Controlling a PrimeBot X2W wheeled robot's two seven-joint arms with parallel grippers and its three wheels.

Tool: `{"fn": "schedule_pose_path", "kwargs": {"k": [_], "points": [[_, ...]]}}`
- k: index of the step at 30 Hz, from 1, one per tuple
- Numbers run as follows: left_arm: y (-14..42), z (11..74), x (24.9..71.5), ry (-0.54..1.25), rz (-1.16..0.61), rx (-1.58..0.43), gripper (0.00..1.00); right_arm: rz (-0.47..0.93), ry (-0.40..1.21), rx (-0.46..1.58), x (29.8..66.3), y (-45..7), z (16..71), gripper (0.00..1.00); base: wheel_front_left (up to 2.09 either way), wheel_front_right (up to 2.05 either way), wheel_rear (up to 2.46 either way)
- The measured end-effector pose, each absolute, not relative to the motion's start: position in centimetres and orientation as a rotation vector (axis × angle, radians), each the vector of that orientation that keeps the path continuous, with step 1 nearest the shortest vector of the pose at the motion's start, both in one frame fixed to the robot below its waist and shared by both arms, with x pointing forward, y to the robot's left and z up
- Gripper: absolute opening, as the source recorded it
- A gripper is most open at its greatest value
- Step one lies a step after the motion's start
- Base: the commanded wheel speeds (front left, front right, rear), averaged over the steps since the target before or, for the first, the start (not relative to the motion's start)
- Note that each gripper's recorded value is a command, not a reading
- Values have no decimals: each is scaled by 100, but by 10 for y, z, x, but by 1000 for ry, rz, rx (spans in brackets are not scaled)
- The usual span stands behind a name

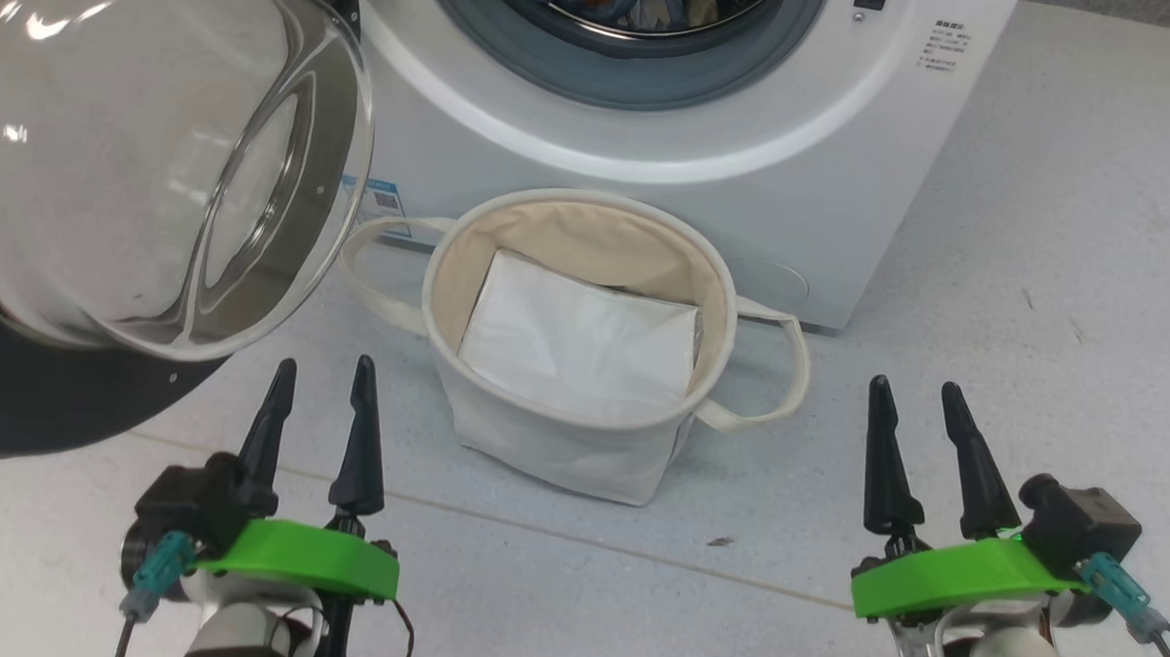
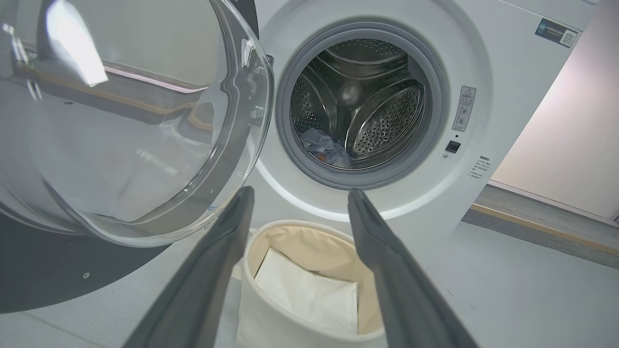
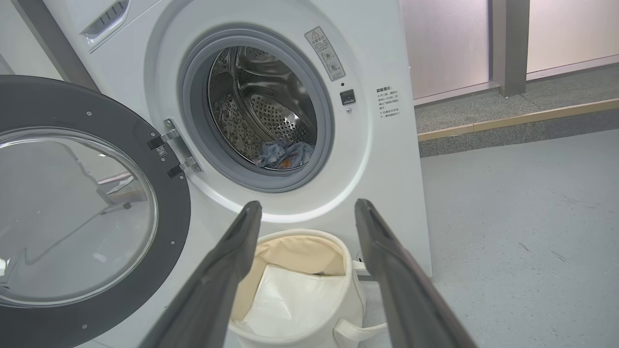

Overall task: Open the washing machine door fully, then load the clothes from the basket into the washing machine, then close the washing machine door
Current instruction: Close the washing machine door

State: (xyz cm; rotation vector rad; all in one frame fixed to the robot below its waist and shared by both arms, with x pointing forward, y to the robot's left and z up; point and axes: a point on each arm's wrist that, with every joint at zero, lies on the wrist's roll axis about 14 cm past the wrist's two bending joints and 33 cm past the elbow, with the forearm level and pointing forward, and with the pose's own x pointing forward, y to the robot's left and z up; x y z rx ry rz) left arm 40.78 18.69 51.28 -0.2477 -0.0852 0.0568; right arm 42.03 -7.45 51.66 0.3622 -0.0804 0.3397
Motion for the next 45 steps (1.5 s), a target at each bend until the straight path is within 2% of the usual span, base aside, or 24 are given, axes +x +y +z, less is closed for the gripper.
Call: {"fn": "schedule_pose_path", "kwargs": {"k": [10, 17, 32, 45], "points": [[191, 514, 407, -91, 65, -226, 100, 354, -85, 376, 423, -69, 518, 100, -26, 26, 0], [216, 528, 395, -136, 131, -201, 100, 429, -110, 392, 426, -43, 530, 100, 0, 0, 0], [291, 540, 321, -180, 385, -117, 100, 694, -106, 429, 412, 49, 546, 100, 0, 0, 0], [311, 535, 286, -159, 476, -55, 100, 792, -71, 433, 395, 81, 542, 100, 0, 0, 0]]}}
